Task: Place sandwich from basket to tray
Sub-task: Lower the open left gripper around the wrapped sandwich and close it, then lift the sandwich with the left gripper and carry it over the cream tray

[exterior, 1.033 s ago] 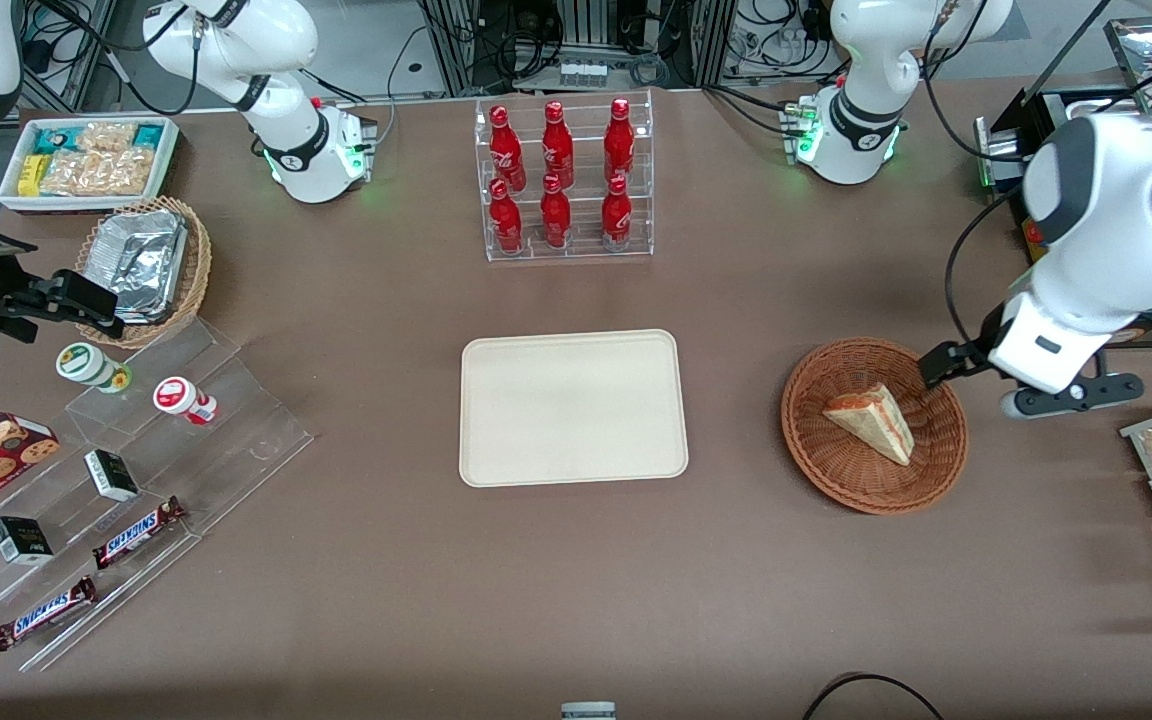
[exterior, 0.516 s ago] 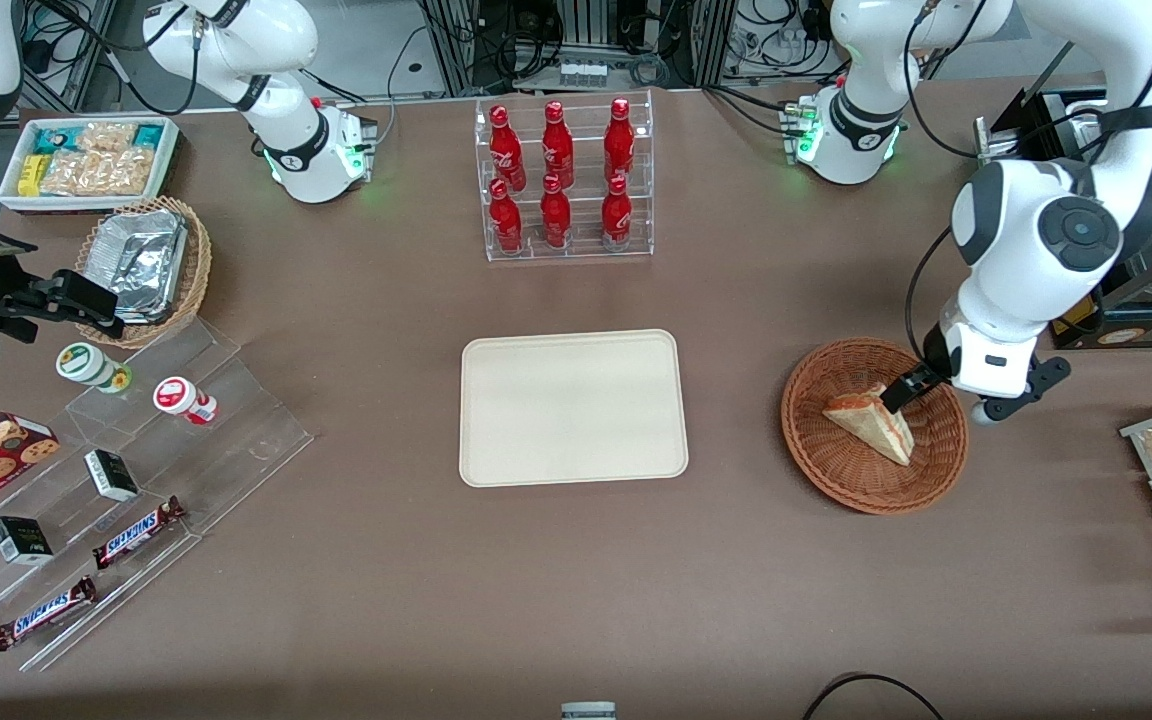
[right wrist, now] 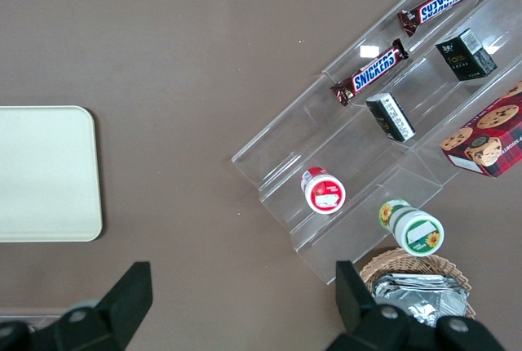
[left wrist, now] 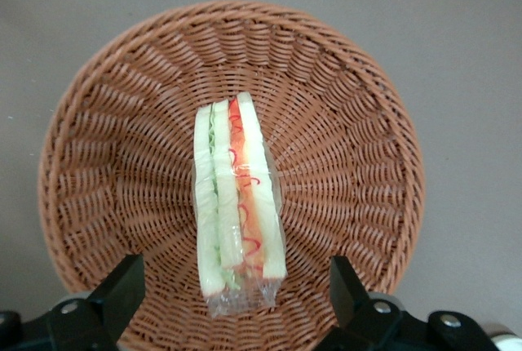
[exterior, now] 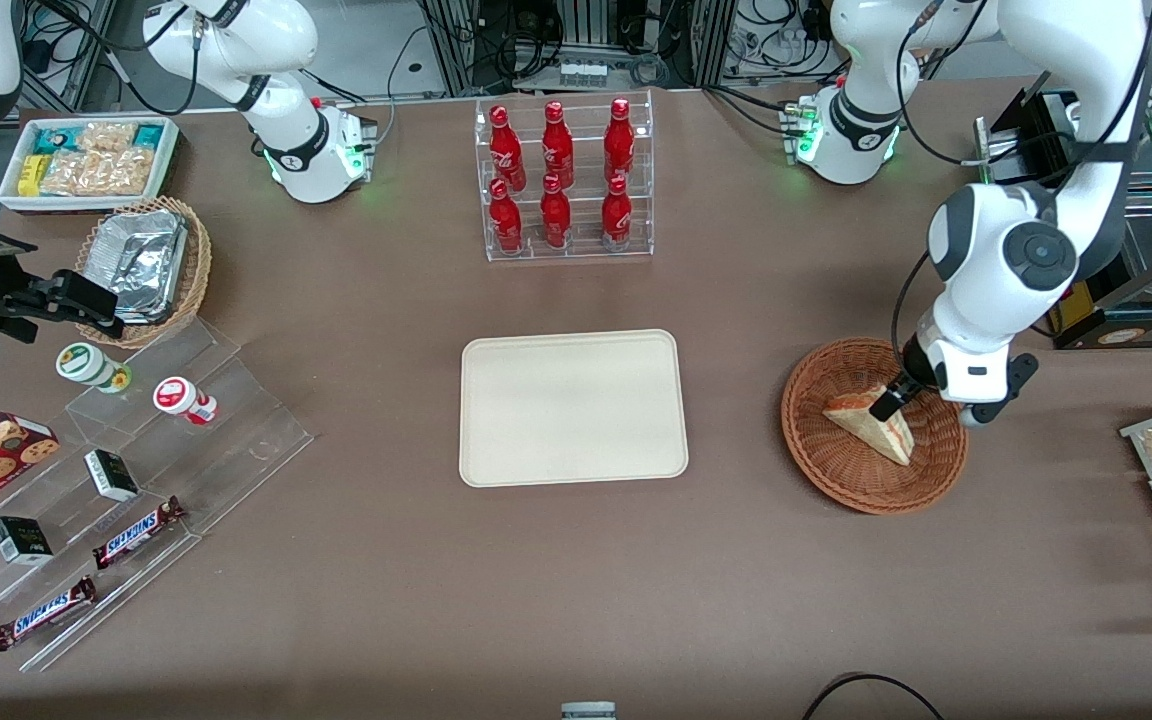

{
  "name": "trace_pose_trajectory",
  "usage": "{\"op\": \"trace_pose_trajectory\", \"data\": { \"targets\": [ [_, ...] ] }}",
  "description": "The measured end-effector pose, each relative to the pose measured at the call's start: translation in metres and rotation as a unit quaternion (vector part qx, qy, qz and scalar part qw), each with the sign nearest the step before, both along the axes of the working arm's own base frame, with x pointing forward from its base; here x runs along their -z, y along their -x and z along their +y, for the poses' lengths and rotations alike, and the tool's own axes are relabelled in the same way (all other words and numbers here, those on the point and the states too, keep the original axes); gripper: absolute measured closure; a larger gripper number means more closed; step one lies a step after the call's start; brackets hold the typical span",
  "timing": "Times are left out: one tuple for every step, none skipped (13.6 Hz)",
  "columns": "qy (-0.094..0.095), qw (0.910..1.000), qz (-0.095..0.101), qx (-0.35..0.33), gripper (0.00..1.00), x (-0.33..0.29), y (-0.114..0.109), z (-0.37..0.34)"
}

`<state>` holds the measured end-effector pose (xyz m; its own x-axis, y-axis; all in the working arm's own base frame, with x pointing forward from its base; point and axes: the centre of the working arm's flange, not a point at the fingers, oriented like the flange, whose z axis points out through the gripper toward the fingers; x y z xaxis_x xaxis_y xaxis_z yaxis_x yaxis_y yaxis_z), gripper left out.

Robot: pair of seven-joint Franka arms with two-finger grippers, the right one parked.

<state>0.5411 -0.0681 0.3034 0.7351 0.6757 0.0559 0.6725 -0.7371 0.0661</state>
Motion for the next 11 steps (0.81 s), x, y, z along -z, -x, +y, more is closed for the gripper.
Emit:
{"op": "trace_pose_trajectory", "data": {
  "targets": [
    [0.002, 1.0000, 0.000, -0.004, 0.00, 0.011, 0.001, 0.000],
    [0.004, 1.0000, 0.003, -0.008, 0.00, 0.022, 0.002, 0.000],
    [0.005, 0.9999, 0.007, -0.010, 0.00, 0.031, 0.002, 0.000],
    [0.006, 0.9999, 0.009, -0.012, 0.00, 0.037, 0.002, 0.000],
    [0.006, 0.9998, 0.010, -0.013, 0.00, 0.042, 0.002, -0.001],
    [0.007, 0.9998, 0.011, -0.015, 0.06, 0.046, 0.002, 0.000],
    [0.008, 0.9997, 0.012, -0.018, 0.19, 0.049, 0.002, 0.000],
    [0.008, 0.9997, 0.012, -0.020, 0.29, 0.050, 0.002, 0.000],
    [0.008, 0.9997, 0.011, -0.020, 0.41, 0.050, 0.001, 0.000],
    [0.009, 0.9997, 0.008, -0.020, 0.52, 0.047, -0.001, 0.000],
    [0.009, 0.9997, 0.003, -0.020, 0.59, 0.044, -0.004, -0.001]
  ]
}}
